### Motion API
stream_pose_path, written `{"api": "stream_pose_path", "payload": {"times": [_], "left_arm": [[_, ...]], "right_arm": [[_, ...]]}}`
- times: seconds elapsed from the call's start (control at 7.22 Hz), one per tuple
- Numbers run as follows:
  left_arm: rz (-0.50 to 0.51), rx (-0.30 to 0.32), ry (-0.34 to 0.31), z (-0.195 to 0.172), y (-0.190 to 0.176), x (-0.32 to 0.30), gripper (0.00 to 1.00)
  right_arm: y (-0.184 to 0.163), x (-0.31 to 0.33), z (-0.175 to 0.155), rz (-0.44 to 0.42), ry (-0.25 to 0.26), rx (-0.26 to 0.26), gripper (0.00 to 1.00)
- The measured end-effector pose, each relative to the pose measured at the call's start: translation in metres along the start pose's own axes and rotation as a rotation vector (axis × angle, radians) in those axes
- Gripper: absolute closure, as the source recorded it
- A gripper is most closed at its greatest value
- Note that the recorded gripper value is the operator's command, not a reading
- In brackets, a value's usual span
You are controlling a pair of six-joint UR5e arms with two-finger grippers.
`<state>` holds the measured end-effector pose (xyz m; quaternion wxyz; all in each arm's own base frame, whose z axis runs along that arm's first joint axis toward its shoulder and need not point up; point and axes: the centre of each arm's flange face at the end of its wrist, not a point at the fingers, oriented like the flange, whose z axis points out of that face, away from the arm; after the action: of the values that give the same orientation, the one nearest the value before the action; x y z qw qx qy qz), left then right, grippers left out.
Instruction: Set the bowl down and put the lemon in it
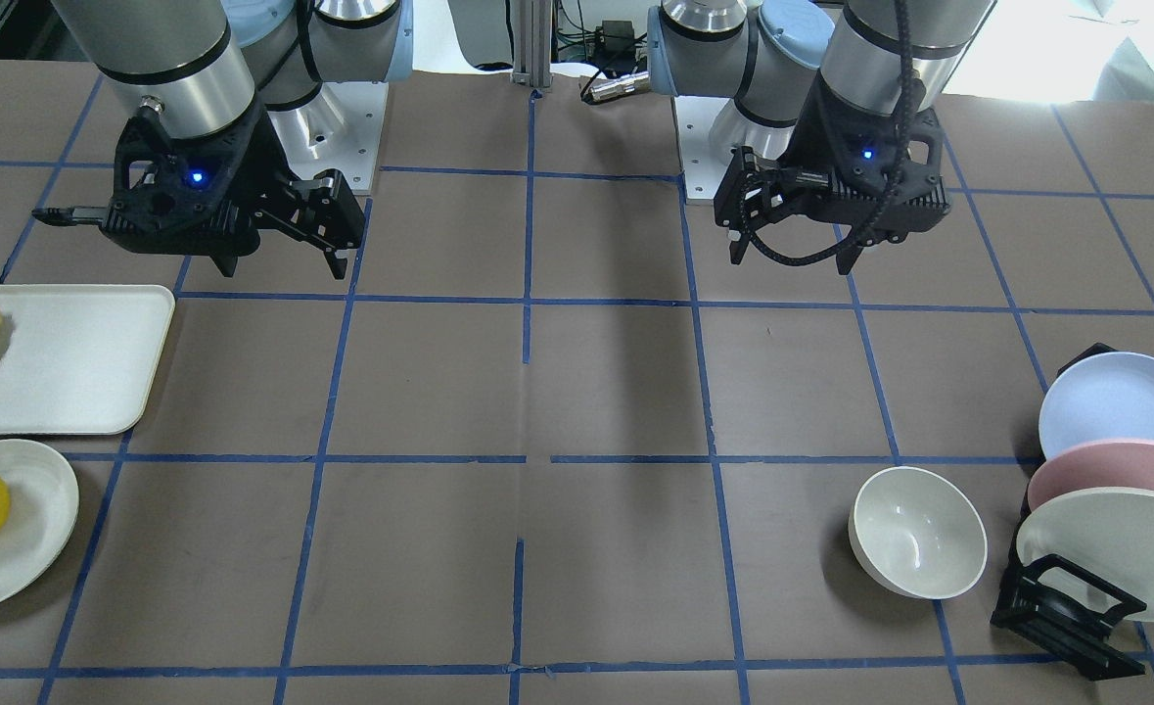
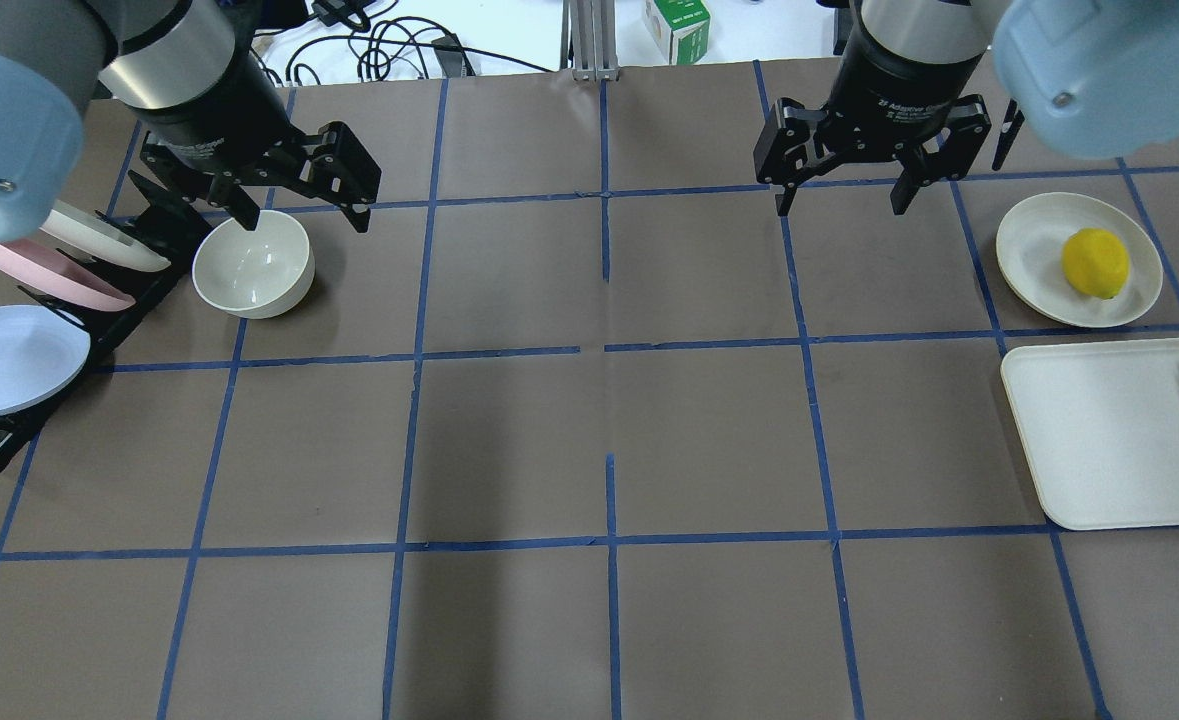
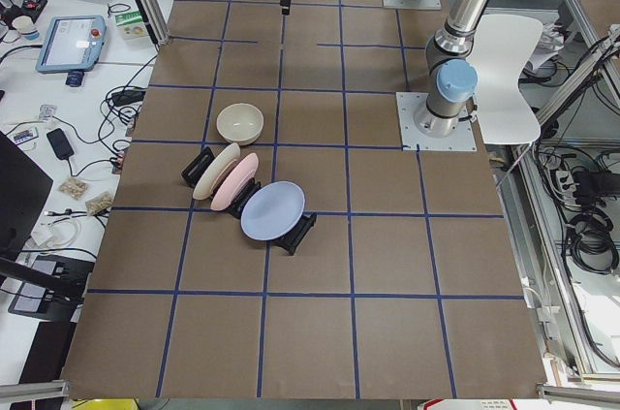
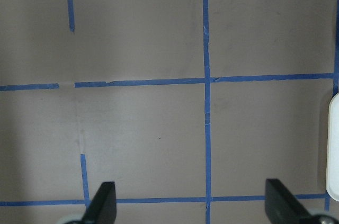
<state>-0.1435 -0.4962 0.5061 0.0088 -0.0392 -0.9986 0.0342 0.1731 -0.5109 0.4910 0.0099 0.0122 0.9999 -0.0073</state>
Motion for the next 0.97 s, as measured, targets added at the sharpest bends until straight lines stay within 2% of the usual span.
{"api": "stream_pose_path", "payload": {"times": [0.55, 0.69, 0.83, 0.97], "left_arm": [[-0.012, -0.020, -0.009, 0.002, 0.001, -0.010, 0.00], [-0.034, -0.041, -0.011, 0.014, -0.008, -0.027, 0.00], [-0.058, -0.063, -0.006, 0.033, -0.027, -0.061, 0.00], [-0.031, -0.085, -0.002, 0.059, -0.045, -0.094, 0.00]], "right_arm": [[-0.009, 0.011, -0.005, -0.008, 0.010, 0.020, 0.00], [-0.021, 0.039, -0.007, -0.034, 0.023, 0.029, 0.00], [-0.036, 0.094, -0.005, -0.058, 0.040, 0.023, 0.00], [-0.051, 0.160, 0.006, -0.066, 0.046, 0.003, 0.00]]}}
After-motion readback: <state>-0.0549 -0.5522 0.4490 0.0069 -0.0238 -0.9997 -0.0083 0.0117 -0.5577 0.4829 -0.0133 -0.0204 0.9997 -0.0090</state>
